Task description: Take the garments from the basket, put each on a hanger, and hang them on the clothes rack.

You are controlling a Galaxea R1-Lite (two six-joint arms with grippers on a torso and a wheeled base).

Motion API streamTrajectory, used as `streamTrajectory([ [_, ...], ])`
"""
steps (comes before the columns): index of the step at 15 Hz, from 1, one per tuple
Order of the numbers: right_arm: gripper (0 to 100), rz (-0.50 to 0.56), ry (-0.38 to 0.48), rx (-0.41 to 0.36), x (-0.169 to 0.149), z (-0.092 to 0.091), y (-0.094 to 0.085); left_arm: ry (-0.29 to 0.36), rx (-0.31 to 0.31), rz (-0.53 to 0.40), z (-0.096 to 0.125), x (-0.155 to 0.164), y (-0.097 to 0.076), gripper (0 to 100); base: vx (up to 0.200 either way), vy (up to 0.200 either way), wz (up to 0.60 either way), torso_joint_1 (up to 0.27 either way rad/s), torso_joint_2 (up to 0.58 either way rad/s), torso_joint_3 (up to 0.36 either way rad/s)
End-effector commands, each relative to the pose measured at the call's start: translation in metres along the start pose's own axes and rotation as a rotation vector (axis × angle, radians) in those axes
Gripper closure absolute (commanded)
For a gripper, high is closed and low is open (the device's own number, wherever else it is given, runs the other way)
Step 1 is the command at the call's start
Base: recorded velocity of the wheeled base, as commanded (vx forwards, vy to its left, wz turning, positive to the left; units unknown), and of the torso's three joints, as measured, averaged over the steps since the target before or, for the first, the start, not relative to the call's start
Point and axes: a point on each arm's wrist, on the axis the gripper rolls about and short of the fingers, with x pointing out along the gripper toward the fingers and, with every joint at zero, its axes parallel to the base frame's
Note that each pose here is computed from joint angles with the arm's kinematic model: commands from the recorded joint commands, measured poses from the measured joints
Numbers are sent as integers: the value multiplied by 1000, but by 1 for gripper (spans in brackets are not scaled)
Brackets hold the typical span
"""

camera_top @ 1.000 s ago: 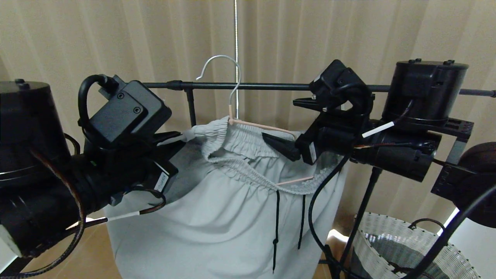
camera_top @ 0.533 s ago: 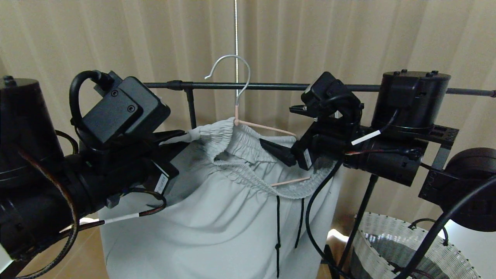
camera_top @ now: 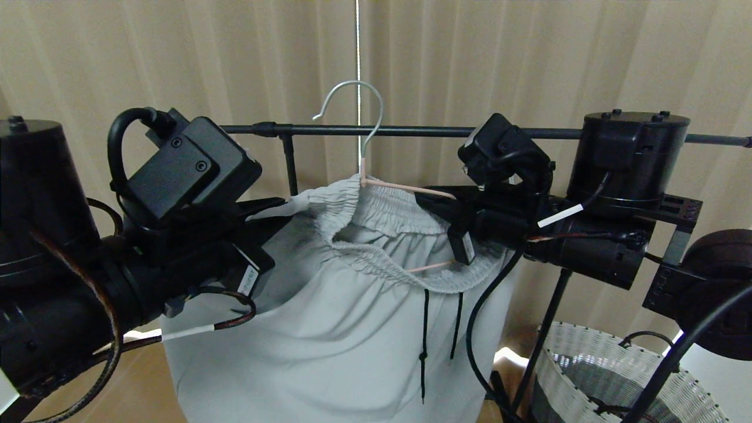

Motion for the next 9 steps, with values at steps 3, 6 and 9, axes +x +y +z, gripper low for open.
streamTrajectory([
  [3, 100, -2, -5, 1, -14, 2, 0, 19, -3, -6, -6, 0, -3, 100, 0, 0, 0, 0, 0, 0],
  [6, 100, -12, -5, 3, -24, 1, -1, 18, -7, -2, -6, 1, -2, 0, 0, 0, 0, 0, 0, 0],
  [9, 100, -86, -2, 9, -34, 0, -21, 27, -44, 21, -10, -4, 4, 0, 0, 0, 0, 0, 0, 0],
])
